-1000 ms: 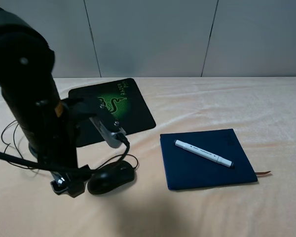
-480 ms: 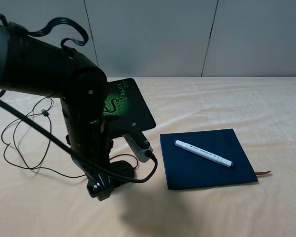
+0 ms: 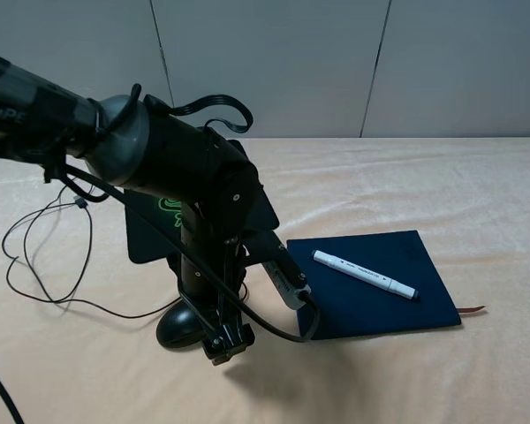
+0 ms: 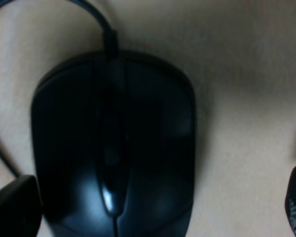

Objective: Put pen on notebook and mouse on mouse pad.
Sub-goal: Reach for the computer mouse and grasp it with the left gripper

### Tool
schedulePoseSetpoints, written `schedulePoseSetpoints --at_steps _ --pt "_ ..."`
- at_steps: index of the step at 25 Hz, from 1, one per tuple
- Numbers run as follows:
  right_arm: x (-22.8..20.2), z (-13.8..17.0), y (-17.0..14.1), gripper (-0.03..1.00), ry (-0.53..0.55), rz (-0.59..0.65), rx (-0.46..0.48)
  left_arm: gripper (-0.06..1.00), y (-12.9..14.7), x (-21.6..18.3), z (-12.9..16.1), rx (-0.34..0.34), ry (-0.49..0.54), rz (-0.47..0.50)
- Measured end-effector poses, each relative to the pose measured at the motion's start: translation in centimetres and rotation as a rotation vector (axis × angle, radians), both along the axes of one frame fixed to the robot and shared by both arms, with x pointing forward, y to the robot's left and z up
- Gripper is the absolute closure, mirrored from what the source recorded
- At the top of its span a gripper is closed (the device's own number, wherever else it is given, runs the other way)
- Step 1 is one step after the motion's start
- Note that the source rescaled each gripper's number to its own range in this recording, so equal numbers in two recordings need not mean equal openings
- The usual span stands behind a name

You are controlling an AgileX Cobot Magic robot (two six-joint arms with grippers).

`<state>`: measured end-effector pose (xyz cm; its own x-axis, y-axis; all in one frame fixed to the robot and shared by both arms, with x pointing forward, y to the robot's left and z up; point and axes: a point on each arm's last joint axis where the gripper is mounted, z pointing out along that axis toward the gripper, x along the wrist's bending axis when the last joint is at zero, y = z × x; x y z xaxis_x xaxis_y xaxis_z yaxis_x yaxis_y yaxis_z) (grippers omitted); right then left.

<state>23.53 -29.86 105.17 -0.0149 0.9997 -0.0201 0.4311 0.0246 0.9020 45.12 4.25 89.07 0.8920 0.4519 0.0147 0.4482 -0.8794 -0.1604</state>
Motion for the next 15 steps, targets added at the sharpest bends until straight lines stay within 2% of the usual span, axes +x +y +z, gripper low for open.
schedulePoseSetpoints --at_steps 7,15 --pt "0.00 0.00 0.00 -0.03 0.000 0.000 0.000 -0.05 0.17 0.27 -0.77 0.035 -0.010 -0.030" --pt "0.00 0.00 0.00 -0.03 0.000 0.000 0.000 -0.03 0.09 0.24 -0.88 0.029 -0.007 -0.024"
